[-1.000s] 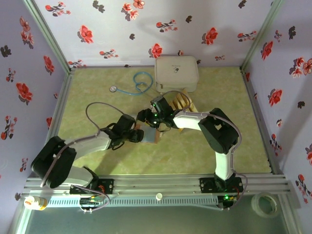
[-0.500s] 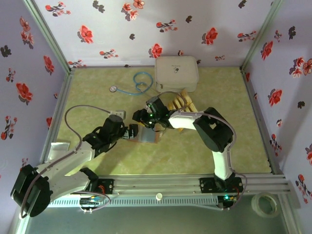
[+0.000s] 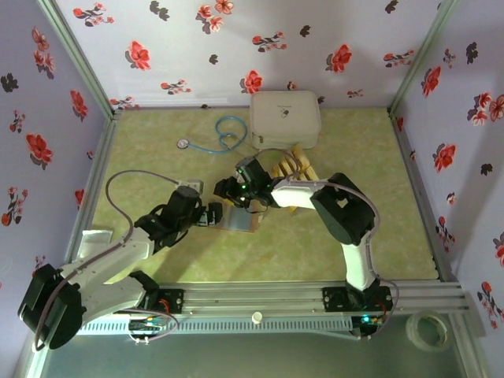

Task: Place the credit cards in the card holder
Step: Flip over the card slot in the card holder, then move the card holder to the center of the table.

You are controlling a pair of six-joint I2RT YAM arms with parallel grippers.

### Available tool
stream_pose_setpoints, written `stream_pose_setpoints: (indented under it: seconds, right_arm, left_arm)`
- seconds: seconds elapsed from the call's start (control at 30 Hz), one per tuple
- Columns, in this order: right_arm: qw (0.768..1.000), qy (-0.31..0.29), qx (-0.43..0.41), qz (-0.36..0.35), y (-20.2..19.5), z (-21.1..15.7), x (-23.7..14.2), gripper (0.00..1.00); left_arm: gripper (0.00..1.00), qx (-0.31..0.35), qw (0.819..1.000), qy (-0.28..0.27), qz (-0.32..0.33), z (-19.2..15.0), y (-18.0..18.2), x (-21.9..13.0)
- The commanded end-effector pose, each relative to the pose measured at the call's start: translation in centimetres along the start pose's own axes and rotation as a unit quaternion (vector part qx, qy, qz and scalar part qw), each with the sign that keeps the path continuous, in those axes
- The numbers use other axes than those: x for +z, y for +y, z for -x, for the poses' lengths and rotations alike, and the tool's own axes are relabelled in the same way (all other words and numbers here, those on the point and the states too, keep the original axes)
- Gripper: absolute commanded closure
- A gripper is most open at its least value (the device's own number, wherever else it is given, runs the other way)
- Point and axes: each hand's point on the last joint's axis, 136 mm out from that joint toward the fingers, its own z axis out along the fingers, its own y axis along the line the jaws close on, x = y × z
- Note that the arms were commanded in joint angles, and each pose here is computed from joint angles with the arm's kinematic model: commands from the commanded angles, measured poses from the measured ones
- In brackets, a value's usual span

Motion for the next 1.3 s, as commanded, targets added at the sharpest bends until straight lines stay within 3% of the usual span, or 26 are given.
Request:
stream_pose_setpoints:
  seconds: [0.0, 0.17, 0.37, 0.7, 0.9, 1.17, 1.27]
  right_arm:
    - [0.998, -0.037, -0.041, -0.004, 1.7, 1.6, -4.2, 0.52]
    - [0.991, -0.069, -0.074, -0.083, -1.6, 1.4, -8.3, 0.51]
    - [0.967, -0.091, -0.121, -0.205, -6.9, 0.5, -12.1, 0.48]
    - [0.967, -0.038, -0.131, -0.217, -10.3, -1.9, -9.6, 0.51]
    - [0.964, -0.027, -0.138, -0.227, -11.3, -2.3, -9.1, 0.61]
    - [0.953, 0.001, -0.17, -0.25, -12.5, -3.1, -9.7, 0.94]
    - [0.945, 0.015, -0.194, -0.262, -13.0, -3.6, -10.5, 1.0]
  left_arm:
    - [0.09, 0.001, 1.0, 0.004, 0.014, 0.3, 0.4, 0.4]
    - [0.05, 0.001, 0.999, 0.019, 0.026, 0.0, 0.7, 1.4]
    - [0.0, 0.003, 0.998, 0.043, 0.041, -0.2, 1.2, 3.0]
    - [0.0, 0.0, 0.997, 0.062, 0.038, -0.3, 1.0, 4.5]
    - [0.0, 0.001, 0.996, 0.074, 0.04, -0.5, 0.9, 4.7]
    - [0.0, -0.003, 0.996, 0.081, 0.032, -0.9, 0.7, 4.8]
    - [0.0, -0.003, 0.996, 0.085, 0.027, -1.0, 0.6, 4.7]
